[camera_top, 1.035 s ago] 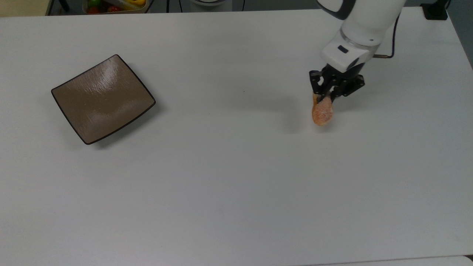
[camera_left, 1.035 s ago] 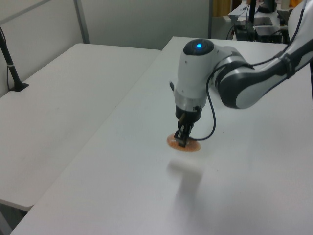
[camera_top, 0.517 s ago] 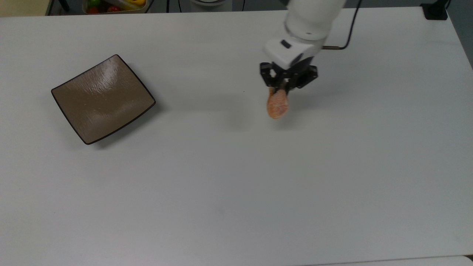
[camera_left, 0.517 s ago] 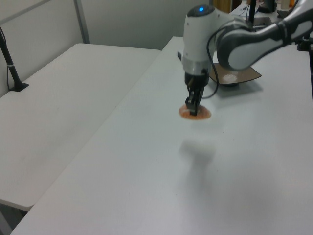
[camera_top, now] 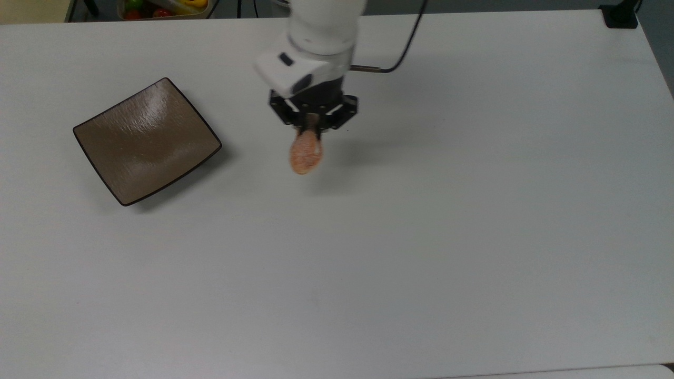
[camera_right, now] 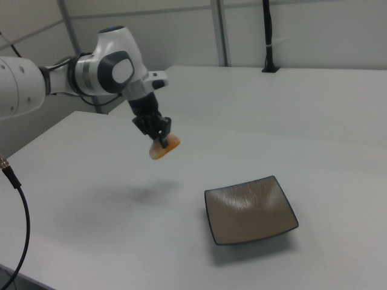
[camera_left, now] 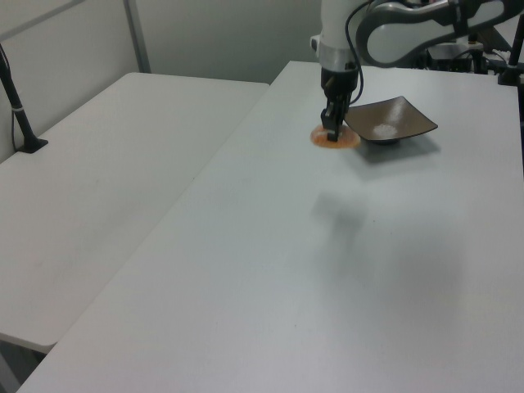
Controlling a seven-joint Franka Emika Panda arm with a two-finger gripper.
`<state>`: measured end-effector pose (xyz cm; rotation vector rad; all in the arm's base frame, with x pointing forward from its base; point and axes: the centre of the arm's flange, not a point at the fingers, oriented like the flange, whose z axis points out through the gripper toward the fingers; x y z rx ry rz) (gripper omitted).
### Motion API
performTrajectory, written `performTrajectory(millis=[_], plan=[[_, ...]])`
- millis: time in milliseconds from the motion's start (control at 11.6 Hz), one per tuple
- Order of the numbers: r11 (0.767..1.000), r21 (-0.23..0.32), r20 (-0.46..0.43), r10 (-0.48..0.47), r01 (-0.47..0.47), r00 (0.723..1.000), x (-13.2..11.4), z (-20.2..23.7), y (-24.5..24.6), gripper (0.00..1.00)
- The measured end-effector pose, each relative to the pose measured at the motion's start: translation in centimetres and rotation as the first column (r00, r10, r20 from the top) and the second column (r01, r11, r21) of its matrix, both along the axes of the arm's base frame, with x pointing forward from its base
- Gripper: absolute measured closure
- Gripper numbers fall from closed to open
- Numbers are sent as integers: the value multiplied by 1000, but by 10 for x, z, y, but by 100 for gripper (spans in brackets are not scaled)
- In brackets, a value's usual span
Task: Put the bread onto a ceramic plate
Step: 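Lower the bread roll onto the brown plate and open the gripper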
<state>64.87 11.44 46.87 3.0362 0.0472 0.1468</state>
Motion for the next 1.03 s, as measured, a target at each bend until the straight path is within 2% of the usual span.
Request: performTrajectory(millis=[345, 604, 862, 1035], plan=[[1000, -16, -18, -13, 13, 1000, 3, 3, -104, 74], [999, -35, -39, -12, 11, 999, -4, 2, -180, 74], [999, -35, -89, -17, 14, 996, -19, -18, -236, 74], [999, -42, -90, -21, 17, 996, -23, -34, -255, 73]])
